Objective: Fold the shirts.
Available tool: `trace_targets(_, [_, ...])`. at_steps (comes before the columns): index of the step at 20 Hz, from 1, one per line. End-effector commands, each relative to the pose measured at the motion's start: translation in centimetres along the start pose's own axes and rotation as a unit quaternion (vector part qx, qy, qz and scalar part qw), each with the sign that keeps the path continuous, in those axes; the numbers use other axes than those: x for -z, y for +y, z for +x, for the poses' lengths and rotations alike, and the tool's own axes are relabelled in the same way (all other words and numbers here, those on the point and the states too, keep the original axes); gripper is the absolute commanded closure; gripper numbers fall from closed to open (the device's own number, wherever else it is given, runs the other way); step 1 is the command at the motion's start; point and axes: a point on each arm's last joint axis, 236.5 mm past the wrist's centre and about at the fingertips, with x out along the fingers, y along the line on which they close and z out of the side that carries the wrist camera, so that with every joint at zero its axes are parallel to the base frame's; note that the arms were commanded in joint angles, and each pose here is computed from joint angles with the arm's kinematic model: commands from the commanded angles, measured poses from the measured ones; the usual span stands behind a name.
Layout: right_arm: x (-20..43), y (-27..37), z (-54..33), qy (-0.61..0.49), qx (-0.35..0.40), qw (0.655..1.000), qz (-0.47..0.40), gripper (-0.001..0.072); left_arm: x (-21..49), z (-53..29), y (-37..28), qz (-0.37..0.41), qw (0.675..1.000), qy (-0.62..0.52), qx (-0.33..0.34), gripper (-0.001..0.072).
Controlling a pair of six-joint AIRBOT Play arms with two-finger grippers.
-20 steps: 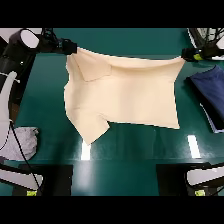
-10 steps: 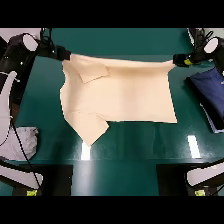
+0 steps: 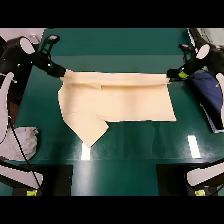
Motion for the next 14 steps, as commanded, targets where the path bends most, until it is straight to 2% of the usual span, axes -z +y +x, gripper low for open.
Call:
trace_targets(1, [1.0, 1.4, 1.5, 0.01, -0.005, 1.0, -0.012, 0.0699, 3.8, 2.4, -0.6, -0.009, 0.998, 0.056, 0.017, 0.0679])
trace_targets(4, [1.0, 2.1, 1.7, 0.01, -0.007, 1.0, -0.017, 0.0696, 5.5, 3.4, -1.0, -0.026, 0.996, 0.078, 0.023, 0.0677])
trace_targets(5, [1.2, 2.1, 1.7, 0.013, -0.007, 1.0, -0.017, 0.0688, 5.5, 3.3, -0.9, -0.035, 0.996, 0.078, 0.021, 0.0641])
trace_targets(6, [1.5, 2.1, 1.6, 0.02, -0.007, 1.0, -0.018, 0.0606, 5.5, 3.2, -0.9, -0.042, 0.996, 0.079, 0.02, 0.0365])
trace_targets(7, [1.9, 2.1, 1.6, 0.028, -0.008, 0.999, -0.018, 0.0424, 5.8, 3.0, -0.9, -0.051, 0.995, 0.085, 0.018, 0.0095])
trace_targets(8, [2.4, 1.9, 1.3, 0.038, -0.008, 0.999, -0.016, 0.0375, 6.3, 2.7, -0.7, -0.059, 0.994, 0.097, 0.011, 0.0101])
trace_targets(11, [3.4, 1.0, -1.4, 0.048, -0.009, 0.999, -0.01, 0.0375, 7.5, 0.4, 0.6, -0.104, 0.987, 0.121, -0.006, 0.01])
trace_targets(14, [3.8, 1.9, -5.5, 0.032, -0.07, 0.997, -0.003, 0.0376, 7.6, -2.5, 0.4, -0.15, 0.985, 0.083, 0.001, 0.01])
